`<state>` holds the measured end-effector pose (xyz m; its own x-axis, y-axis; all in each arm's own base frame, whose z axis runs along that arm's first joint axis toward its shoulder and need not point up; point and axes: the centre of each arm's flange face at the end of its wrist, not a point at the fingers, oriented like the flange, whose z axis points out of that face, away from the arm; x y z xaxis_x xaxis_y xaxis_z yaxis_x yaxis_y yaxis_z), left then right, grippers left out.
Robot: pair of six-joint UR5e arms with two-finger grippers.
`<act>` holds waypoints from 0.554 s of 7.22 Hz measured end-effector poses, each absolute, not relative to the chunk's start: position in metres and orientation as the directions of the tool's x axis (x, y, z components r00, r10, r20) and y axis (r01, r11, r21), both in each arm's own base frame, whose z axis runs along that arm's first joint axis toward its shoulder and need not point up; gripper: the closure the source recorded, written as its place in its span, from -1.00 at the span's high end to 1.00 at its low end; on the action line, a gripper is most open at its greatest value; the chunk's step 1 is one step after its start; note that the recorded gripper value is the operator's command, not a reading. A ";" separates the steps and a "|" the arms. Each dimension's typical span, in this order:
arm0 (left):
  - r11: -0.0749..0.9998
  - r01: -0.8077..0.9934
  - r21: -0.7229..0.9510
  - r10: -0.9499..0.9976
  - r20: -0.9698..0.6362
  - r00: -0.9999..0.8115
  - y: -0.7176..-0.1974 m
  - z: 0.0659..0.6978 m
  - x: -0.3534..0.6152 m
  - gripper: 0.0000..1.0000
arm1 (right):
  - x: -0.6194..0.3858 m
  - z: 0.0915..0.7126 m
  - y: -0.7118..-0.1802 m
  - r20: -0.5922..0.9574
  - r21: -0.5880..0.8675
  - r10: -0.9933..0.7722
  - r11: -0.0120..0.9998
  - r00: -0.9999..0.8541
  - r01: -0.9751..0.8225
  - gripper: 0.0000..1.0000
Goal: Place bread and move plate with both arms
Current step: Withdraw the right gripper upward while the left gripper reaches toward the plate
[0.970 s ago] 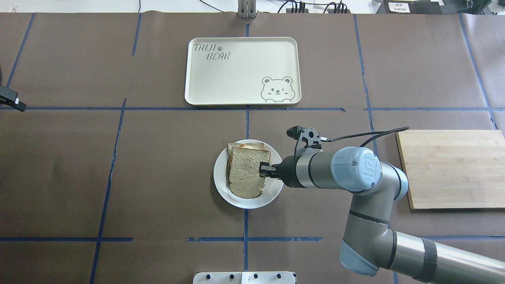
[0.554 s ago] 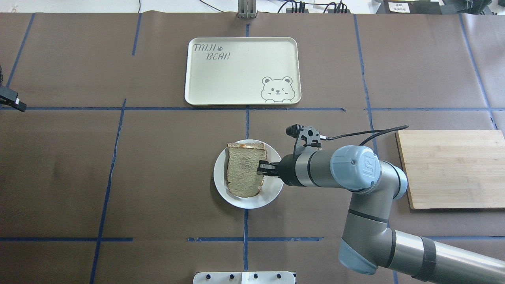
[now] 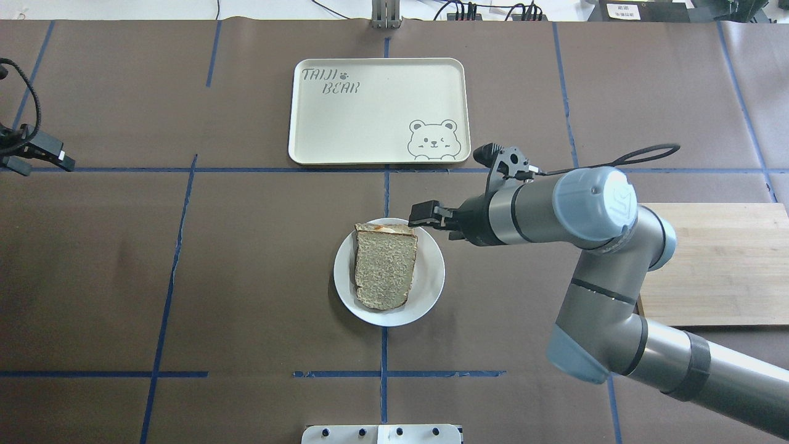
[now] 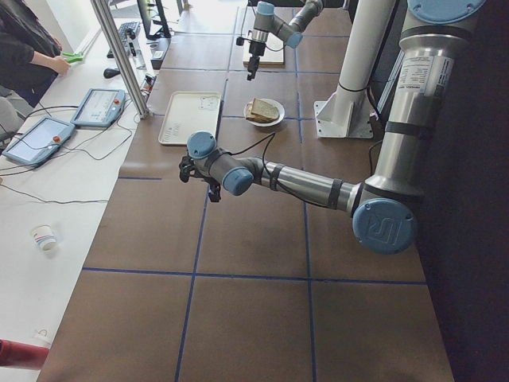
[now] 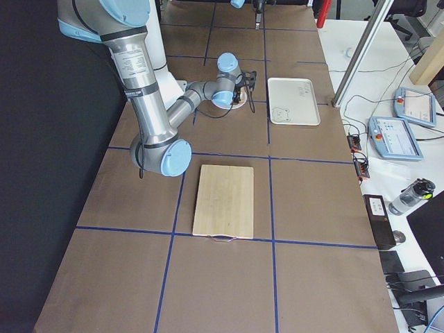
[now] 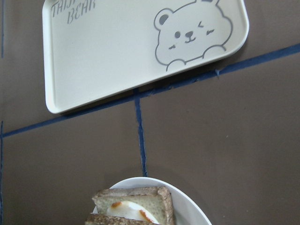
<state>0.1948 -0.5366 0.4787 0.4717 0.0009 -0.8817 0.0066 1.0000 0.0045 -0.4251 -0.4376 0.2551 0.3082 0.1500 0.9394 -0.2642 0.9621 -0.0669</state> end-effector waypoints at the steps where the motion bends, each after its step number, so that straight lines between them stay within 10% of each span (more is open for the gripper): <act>1: 0.999 0.031 -0.013 -0.025 -0.909 0.415 -0.527 0.450 0.222 1.00 | -0.402 0.258 -0.455 0.919 -0.034 0.132 0.965 0.372 -0.258 1.00; 4: 0.990 0.097 -0.107 -0.130 -0.952 0.276 -0.503 0.375 0.316 1.00 | -0.342 0.269 -0.477 0.786 0.108 -0.007 0.986 0.619 -0.126 1.00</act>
